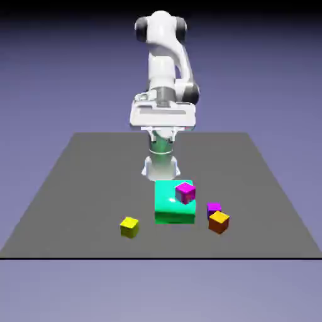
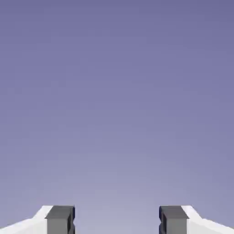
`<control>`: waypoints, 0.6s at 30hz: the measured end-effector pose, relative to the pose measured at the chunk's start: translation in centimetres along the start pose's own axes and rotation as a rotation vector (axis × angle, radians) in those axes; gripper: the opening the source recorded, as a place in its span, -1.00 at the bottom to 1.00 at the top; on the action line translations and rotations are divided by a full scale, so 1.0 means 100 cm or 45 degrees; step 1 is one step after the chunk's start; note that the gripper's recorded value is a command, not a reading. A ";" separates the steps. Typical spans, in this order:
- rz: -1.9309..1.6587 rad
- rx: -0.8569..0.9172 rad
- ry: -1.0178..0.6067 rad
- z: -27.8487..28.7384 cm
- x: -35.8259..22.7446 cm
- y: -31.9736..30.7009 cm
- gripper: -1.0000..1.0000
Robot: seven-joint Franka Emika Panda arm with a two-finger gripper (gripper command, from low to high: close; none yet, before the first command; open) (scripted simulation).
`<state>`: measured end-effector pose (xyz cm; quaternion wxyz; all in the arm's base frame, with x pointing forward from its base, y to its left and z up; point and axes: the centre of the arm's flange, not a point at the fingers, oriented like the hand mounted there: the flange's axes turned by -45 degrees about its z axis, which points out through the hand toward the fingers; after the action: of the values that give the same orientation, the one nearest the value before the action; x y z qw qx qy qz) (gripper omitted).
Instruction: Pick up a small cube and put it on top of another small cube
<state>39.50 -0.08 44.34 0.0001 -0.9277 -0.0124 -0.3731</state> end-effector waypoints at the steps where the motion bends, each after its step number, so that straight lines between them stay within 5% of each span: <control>1: 0.031 0.000 -0.034 0.012 -0.006 0.005 0.00; 18: 0.485 -0.234 -0.592 0.171 -0.164 0.087 0.00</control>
<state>39.74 -8.97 20.70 -0.0166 -0.9700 0.1955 -0.1436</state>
